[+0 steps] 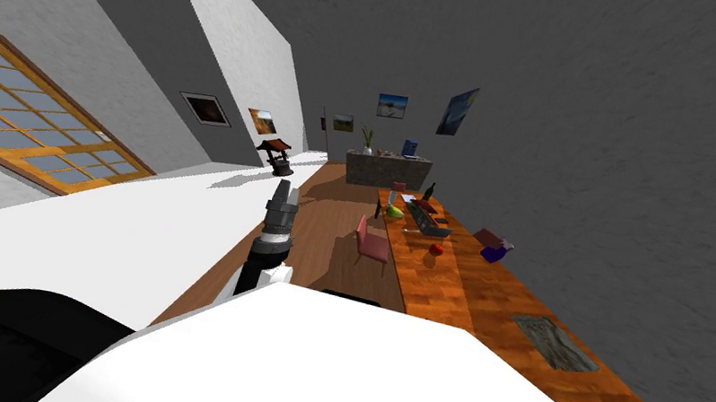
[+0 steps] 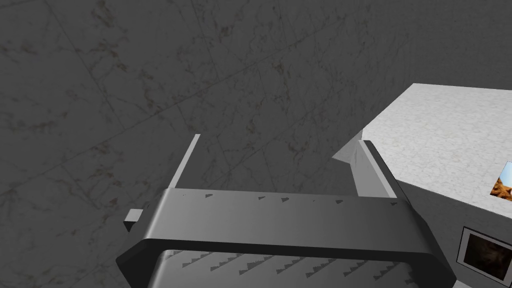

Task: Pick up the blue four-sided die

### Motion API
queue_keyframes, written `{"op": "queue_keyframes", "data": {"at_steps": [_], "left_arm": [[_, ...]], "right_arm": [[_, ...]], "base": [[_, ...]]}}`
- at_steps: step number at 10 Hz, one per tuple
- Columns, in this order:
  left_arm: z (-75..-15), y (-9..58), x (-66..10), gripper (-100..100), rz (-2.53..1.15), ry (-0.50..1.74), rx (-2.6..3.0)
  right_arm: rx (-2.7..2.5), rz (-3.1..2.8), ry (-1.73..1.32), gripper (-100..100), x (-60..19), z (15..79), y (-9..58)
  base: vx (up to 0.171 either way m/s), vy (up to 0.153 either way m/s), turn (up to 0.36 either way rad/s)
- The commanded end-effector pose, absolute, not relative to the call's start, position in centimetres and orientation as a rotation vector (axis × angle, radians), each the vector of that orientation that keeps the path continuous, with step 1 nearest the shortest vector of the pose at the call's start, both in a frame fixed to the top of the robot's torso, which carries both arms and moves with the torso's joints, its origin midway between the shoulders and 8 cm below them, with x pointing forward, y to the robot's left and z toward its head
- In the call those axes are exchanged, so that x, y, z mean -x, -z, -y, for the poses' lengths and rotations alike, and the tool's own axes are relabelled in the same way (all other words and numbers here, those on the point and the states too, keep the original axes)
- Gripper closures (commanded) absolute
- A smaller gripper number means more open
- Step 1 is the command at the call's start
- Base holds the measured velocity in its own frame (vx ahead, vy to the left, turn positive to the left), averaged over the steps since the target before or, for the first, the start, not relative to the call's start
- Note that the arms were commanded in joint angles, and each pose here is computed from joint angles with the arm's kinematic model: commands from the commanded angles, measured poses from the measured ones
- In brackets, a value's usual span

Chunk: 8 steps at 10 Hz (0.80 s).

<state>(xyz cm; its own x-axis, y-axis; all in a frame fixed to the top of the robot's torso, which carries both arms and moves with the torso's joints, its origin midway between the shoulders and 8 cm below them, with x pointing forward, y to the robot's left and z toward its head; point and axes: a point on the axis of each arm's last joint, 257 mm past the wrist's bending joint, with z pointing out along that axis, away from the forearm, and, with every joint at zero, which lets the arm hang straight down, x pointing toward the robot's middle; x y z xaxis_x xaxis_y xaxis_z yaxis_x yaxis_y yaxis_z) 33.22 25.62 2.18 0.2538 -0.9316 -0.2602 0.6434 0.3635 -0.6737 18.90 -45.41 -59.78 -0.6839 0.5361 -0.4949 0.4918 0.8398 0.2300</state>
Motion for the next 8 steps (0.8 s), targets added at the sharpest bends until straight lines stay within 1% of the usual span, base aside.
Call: {"op": "queue_keyframes", "data": {"at_steps": [1,3,5,6,8], "left_arm": [[-25.6,-2.2,-33.2,0,-0.704,1.128,0.485],[-25.6,-2.2,-33.2,0,-0.704,1.128,0.485],[-25.6,-2.2,-33.2,0,-0.704,1.128,0.485],[-25.6,-2.2,-33.2,0,-0.704,1.128,0.485],[-25.6,-2.2,-33.2,0,-0.704,1.128,0.485]], "right_arm": [[-0.749,-2.483,-0.059,-100,-17.5,46.4,60.5],[-0.744,-2.538,0.026,-100,-14.7,48.6,61.3],[-0.745,-2.539,0.027,-100,-14.7,48.6,61.3],[-0.726,-2.574,0.085,-100,-13.2,50.1,61.5],[-0.694,-2.639,0.194,-100,-10.2,52.8,61.8]], "base": [[0.037,-0.036,0.086],[0.032,-0.026,0.113],[0.002,-0.005,-0.013],[0.011,-0.004,0.159],[0.054,-0.04,0.244]]}}
